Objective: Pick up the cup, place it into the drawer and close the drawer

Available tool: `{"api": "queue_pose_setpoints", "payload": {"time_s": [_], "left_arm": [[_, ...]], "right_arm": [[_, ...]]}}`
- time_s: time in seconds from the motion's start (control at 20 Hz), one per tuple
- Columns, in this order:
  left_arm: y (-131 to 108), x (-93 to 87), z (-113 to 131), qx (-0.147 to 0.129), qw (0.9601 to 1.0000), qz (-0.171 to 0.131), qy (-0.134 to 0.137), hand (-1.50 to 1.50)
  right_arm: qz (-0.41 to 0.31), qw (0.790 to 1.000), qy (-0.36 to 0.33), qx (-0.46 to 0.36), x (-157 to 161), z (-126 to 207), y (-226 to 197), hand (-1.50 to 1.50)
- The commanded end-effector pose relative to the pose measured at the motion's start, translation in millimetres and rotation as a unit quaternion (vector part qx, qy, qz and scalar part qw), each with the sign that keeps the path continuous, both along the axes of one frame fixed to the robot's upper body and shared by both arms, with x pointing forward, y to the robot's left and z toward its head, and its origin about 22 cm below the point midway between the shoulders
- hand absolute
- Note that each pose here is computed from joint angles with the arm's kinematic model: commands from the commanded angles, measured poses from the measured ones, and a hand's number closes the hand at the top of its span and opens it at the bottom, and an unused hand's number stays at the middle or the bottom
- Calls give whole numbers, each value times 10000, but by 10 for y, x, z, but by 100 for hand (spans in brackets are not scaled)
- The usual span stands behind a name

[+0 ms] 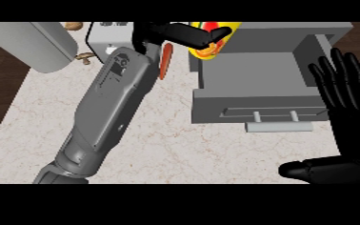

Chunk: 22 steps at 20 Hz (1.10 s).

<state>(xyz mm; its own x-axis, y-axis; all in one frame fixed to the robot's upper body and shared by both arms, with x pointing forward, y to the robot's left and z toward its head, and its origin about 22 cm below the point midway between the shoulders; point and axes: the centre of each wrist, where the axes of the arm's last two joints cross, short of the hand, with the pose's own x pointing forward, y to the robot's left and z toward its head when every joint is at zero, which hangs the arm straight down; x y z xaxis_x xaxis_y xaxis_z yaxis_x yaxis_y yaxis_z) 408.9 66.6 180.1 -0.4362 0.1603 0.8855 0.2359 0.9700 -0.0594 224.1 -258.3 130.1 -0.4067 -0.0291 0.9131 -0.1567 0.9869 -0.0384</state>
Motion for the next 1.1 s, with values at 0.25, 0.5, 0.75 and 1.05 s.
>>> {"api": "queue_pose_setpoints", "payload": {"time_s": [0.25, 0.5, 0.75, 1.05], "left_arm": [[-183, 213, -226, 126, 9996, 106, 228, 150], [-364, 231, -236, 474, 9976, 142, 480, 150], [-430, 236, -376, 869, 9946, 308, 487, 150], [-424, 249, -478, 1075, 9927, 283, 459, 150]], "right_arm": [[18, 10000, -67, 50, -56, 79, 137, -150], [65, 9999, -120, -81, 46, 132, 127, -150], [279, 9995, -144, 54, 58, 3, 56, -150], [254, 9996, -141, 57, 88, 78, -34, -150]]}}
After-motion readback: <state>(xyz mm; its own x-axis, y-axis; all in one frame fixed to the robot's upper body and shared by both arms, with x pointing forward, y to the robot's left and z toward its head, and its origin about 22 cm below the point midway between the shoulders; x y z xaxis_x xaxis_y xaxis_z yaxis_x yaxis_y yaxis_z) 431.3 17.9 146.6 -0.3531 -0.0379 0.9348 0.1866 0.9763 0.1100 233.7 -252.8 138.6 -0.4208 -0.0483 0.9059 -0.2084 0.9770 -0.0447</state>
